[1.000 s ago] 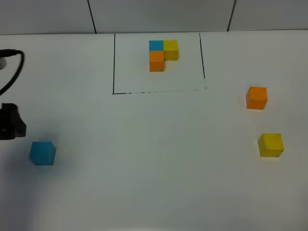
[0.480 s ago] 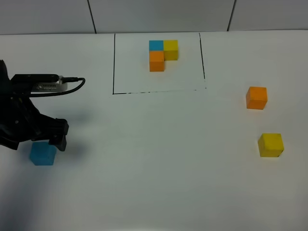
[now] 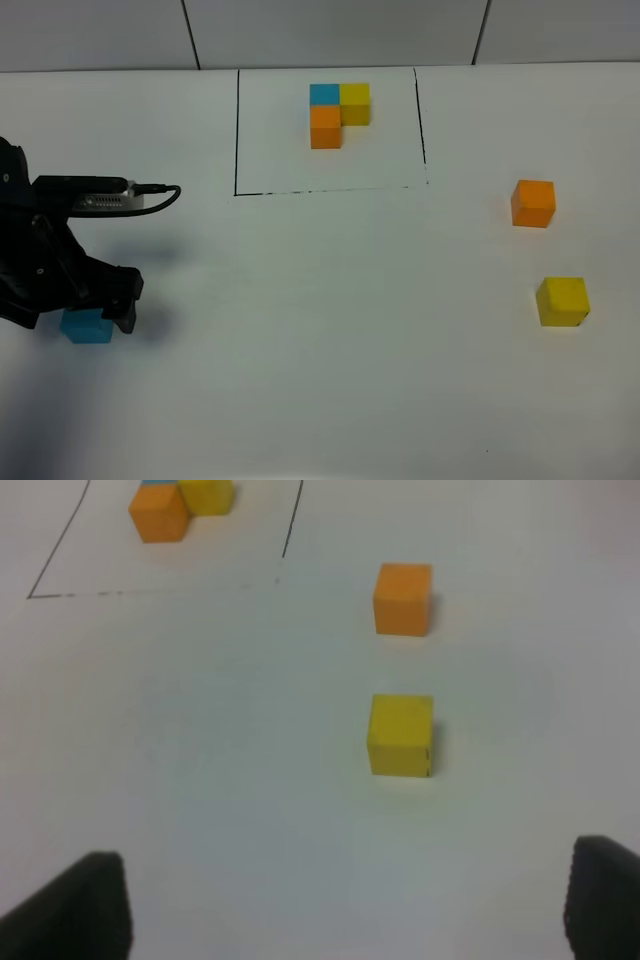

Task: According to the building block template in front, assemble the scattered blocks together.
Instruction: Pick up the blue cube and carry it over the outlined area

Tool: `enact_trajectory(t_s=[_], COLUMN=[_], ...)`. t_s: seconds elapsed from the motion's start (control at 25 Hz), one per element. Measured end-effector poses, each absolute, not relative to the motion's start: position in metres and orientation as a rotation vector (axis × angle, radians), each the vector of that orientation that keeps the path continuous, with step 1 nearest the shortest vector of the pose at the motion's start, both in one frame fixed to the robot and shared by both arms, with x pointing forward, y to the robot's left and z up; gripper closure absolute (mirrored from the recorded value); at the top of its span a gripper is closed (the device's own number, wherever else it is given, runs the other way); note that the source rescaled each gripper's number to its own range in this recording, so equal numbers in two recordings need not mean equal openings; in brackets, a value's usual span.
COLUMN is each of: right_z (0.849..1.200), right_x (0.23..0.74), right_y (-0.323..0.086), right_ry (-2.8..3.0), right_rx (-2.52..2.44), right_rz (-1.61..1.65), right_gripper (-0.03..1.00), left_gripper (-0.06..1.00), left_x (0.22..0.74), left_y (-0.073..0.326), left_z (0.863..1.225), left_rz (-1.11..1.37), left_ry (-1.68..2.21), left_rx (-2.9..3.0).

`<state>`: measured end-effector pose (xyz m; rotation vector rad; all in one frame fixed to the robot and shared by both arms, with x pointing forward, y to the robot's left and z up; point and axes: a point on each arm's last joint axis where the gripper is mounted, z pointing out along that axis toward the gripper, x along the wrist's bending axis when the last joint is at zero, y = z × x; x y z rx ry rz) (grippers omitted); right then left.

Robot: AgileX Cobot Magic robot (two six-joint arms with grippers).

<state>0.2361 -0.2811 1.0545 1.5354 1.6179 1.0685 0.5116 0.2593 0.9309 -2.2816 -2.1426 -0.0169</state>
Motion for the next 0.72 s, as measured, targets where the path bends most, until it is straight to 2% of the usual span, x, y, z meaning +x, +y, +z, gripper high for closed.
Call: enact_trajectory(t_s=[0.24,0.72], right_z=[1.054,1.054], right_x=[0.236,0.236], right_y=[-0.281,-0.281], right_ry=[1.618,1.618], right_rx=[1.535,1.535], right_rz=[1.069,1.069], right_gripper=[0.22,0.22], left_gripper=[-0.04,-0.04], left_x=[0.514,0.519], left_y=[0.273,0.269], left_z=[0.929,0.927], left_rz=[-0.033,-0.041], left_ry=[-2.212,-2.272], left_rx=[-2.233,-2.266])
